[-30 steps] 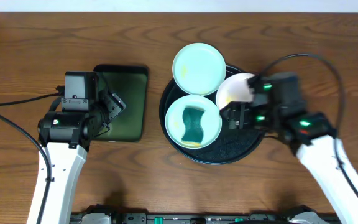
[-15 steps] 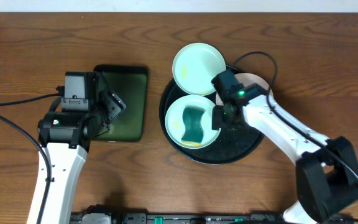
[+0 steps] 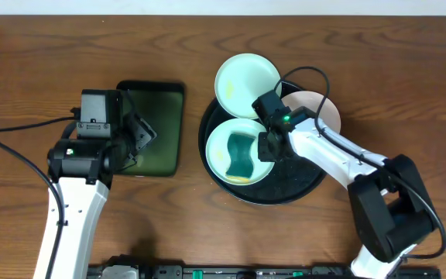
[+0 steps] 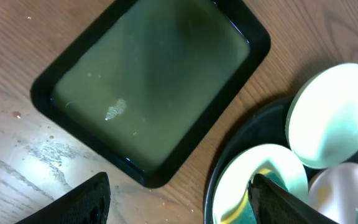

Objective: Clean dirty plates on tray and stack at the side

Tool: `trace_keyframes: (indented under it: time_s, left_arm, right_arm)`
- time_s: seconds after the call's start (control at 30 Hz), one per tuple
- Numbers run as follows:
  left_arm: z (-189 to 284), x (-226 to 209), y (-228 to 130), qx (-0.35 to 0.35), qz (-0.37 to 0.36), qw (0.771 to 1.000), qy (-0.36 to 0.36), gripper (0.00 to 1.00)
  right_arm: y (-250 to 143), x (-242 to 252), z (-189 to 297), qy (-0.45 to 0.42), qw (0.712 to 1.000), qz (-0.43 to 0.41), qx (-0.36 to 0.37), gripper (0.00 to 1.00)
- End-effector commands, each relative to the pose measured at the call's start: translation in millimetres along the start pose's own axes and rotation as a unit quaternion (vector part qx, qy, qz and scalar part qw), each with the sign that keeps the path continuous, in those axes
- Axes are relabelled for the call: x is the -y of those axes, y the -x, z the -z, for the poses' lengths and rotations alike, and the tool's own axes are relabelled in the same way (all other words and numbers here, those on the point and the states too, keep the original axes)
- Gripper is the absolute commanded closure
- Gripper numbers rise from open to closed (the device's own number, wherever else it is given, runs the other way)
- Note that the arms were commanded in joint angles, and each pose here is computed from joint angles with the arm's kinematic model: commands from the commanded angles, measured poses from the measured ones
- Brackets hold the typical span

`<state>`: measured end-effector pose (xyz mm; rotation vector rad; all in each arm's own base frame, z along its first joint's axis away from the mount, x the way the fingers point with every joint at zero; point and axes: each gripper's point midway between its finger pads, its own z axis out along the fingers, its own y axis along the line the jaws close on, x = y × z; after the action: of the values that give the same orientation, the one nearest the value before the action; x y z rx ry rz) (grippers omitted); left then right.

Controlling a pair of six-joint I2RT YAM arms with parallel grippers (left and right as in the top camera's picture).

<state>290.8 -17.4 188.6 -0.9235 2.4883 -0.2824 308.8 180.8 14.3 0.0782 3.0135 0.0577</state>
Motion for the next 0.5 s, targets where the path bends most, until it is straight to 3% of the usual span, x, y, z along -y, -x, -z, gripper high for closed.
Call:
trace_keyframes:
  time_s: [0.0, 0.17, 0.33, 0.47]
  left_arm:
    - [-7.3, 12.8, -14.1, -0.037, -0.038, 0.998, -0.023, 0.28]
    - [-24.3, 24.2, -37.3, -0.083, -0.076, 0.993, -0.022, 0.32]
    - [-47.7, 67.7, -78.9, -0.158, -0.176, 0.967, -0.092, 0.32]
    - [-76.1, 90.7, -105.9, -0.187, -0.215, 0.953, -0.105, 0.32]
  right_arm:
    - [3.6, 1.2, -9.6, -0.015, 1.0, -0.002, 0.001, 0.6]
    - [5.4, 1.0, -11.2, -0.014, 1.0, -0.004, 0.003, 0.8]
    - [5.2, 0.0, -11.2, -0.011, 1.0, -0.004, 0.002, 0.82]
    - [4.6, -0.7, -11.2, -0.009, 1.0, -0.003, 0.0, 0.83]
